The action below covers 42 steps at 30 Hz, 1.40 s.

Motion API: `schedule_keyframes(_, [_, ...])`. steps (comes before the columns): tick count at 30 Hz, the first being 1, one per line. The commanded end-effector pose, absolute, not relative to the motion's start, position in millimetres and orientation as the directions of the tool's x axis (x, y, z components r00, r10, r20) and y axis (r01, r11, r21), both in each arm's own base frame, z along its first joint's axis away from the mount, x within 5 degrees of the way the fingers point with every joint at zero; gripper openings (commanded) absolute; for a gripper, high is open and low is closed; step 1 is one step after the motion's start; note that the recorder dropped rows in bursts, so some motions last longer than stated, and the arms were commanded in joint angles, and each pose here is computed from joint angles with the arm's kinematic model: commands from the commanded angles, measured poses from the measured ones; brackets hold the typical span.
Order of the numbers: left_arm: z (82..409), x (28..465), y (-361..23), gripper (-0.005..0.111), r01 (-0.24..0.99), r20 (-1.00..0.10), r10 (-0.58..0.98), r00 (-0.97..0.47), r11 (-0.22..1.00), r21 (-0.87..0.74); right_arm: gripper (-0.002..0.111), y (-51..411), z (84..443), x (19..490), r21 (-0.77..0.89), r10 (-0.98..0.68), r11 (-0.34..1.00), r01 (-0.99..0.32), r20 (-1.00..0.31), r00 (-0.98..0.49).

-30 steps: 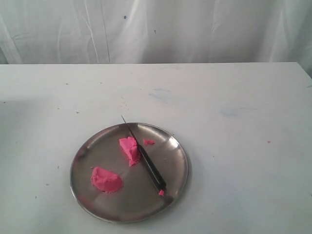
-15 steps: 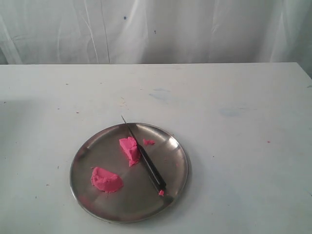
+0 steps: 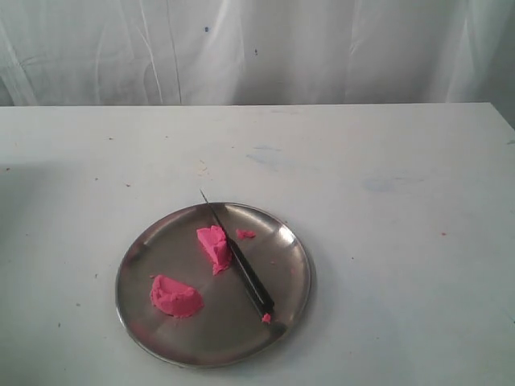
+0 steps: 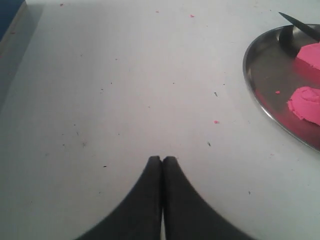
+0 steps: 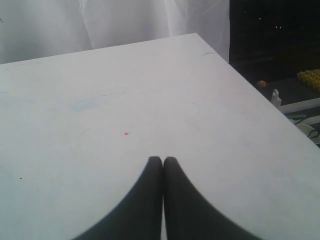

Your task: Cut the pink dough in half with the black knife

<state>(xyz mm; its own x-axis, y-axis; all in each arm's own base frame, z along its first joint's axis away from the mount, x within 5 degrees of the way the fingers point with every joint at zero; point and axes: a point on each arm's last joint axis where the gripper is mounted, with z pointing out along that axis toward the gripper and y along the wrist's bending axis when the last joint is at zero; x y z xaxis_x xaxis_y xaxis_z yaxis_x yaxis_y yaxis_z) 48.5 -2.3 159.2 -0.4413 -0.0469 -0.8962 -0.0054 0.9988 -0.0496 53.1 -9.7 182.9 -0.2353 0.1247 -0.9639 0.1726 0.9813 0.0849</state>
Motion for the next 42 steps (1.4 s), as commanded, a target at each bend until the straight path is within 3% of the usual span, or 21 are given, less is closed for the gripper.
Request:
schedule_keyframes(1, [157.4,47.7,-1.9,0.000,-0.011,-0.891,-0.047,-0.452,0.999,-0.047,0.000,-9.8,183.0,52.9,0.086,0.126,0.981,0.175,-0.966,-0.227])
schedule_keyframes(42, [157.4,47.7,-1.9,0.000,-0.011,-0.891,-0.047,-0.452,0.999,-0.047,0.000,-7.0,183.1,53.3,0.086,0.114,0.989,0.124,-0.966,-0.233])
